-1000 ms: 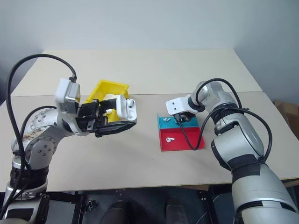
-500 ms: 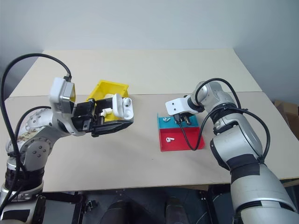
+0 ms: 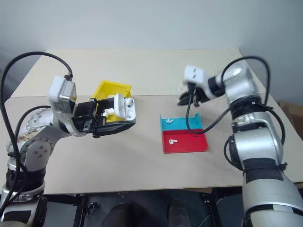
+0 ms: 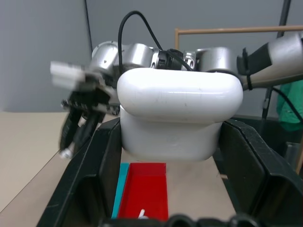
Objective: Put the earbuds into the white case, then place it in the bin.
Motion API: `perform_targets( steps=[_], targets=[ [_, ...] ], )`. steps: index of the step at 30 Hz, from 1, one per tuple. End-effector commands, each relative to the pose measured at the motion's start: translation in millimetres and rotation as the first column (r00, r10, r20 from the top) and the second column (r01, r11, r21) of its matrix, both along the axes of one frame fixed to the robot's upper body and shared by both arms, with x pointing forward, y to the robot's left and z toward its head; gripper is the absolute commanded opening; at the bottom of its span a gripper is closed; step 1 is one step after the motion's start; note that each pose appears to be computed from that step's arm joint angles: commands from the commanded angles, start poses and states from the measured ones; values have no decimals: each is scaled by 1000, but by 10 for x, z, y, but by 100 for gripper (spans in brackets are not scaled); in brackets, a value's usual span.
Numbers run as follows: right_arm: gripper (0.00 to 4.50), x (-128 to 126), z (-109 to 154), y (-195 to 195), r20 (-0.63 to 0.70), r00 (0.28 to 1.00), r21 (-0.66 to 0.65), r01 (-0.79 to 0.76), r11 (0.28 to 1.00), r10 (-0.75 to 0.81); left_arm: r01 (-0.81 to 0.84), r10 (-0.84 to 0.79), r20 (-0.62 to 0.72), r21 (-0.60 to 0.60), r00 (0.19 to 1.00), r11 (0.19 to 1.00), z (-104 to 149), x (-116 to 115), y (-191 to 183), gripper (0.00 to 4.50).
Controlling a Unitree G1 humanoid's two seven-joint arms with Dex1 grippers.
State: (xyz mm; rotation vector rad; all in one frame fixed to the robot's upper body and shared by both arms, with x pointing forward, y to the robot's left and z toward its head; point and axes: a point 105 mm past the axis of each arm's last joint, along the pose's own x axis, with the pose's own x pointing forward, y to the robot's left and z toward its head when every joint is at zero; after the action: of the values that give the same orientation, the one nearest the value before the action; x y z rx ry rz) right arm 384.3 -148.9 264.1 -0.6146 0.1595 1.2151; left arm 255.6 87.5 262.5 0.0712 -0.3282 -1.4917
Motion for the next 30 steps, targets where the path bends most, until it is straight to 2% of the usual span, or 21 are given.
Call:
perform_targets(
  steps=[1,6,10,17,30],
  targets=[
    [61,-419,344,28,-15,998,267,-54,962,60,35,-35,25,-12,999,999,79,-26,-27,281],
    [61,-915,547,61,-64,990,553,-68,830,124,56,-56,10,-14,998,998,81,0,-102,281],
    [61,-1195,696,213,-62,981,670,-95,737,182,76,-76,-3,-9,997,997,74,37,-163,281],
    [61,-1409,603,516,-60,980,684,-98,723,189,83,-83,-5,-36,997,996,142,202,-317,281],
    [61,-1429,435,679,-92,983,685,-54,727,160,105,-105,6,-31,994,994,149,253,-342,281]
  ],
)
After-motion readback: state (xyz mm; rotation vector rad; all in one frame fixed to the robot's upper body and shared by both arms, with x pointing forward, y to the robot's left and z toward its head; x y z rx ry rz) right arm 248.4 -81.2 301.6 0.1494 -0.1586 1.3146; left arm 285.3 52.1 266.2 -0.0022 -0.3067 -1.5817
